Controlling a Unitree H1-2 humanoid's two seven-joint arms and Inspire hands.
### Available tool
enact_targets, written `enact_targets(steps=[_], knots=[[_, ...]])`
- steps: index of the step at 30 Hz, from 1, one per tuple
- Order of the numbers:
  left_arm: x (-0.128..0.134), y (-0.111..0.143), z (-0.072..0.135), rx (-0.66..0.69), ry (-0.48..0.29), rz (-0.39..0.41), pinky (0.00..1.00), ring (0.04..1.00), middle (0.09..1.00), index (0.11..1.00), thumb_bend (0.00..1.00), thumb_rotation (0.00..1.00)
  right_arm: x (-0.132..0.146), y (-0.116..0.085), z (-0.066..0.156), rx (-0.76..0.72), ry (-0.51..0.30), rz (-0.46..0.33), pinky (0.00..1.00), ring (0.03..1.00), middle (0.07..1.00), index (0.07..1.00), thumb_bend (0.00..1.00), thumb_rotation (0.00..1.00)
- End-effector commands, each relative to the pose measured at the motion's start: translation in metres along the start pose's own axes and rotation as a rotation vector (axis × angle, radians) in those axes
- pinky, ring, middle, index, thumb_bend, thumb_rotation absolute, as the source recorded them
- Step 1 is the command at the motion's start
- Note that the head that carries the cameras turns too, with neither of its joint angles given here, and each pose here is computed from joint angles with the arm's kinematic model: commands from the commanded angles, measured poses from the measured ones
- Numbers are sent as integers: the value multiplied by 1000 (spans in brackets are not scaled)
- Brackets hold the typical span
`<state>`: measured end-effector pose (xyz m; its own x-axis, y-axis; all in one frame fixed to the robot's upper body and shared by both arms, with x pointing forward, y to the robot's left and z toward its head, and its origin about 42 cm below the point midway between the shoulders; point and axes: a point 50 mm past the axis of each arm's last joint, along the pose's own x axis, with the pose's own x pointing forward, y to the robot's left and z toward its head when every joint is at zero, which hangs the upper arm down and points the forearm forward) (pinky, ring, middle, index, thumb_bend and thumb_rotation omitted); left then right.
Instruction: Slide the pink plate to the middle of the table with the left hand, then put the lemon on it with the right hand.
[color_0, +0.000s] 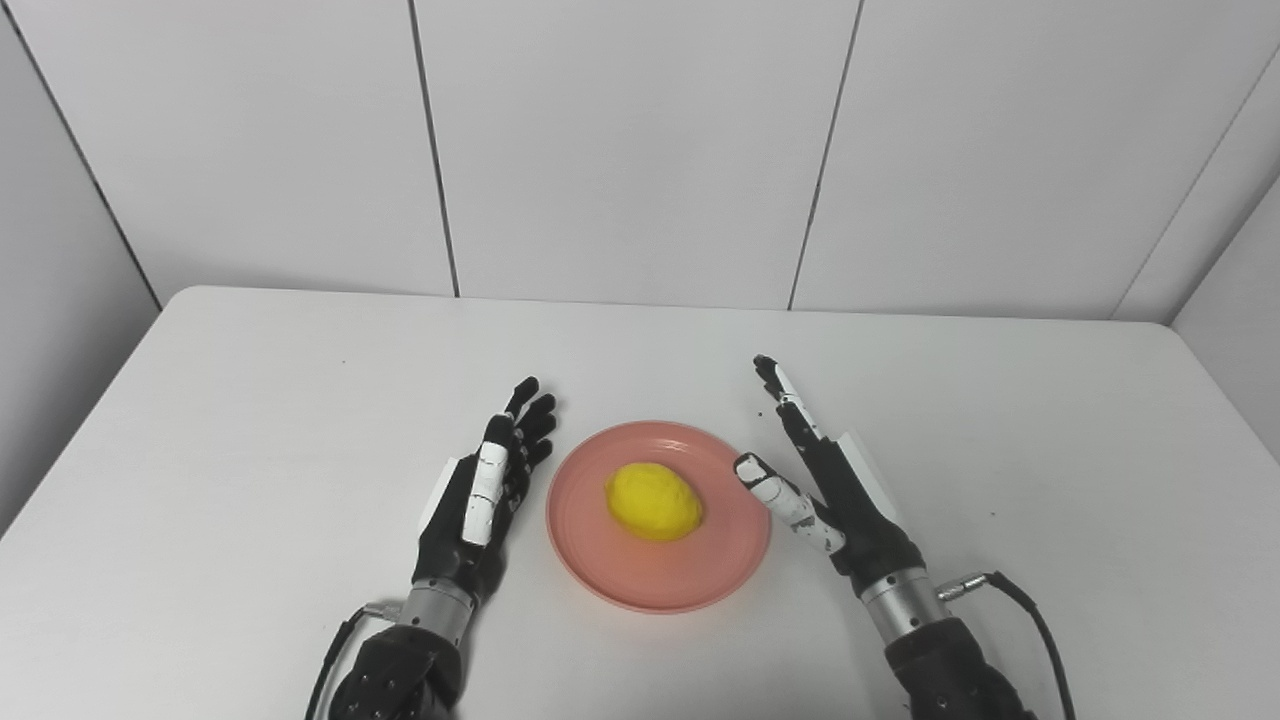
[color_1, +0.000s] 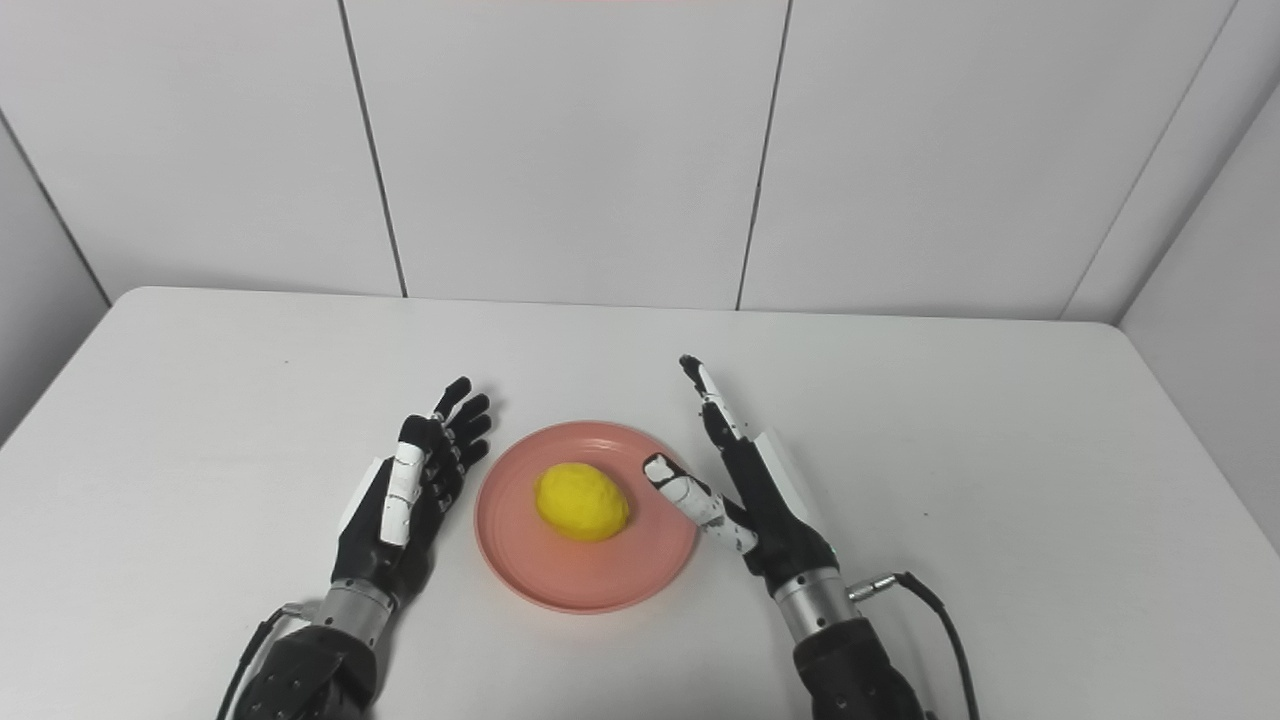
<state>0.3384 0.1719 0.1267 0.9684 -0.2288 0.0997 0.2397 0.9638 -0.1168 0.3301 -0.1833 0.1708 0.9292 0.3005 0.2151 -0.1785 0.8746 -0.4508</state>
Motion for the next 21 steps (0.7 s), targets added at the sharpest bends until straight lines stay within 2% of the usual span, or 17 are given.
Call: enact_targets(steps=[1, 15, 21], knots=[[-3, 3, 3, 5, -35, 4, 967, 961, 953, 950, 819, 1000, 7, -5, 9, 25, -53, -42, 992, 1000, 1000, 1000, 598, 1000], [3, 4, 3, 29, -51, 12, 960, 957, 952, 956, 817, 1000, 4, 5, -7, 172, 60, -75, 994, 1000, 1000, 1000, 678, 1000], [1, 1, -3, 35, -37, -25, 996, 984, 973, 969, 845, 1000, 4, 10, -10, 264, 85, -72, 990, 1000, 1000, 1000, 653, 985]])
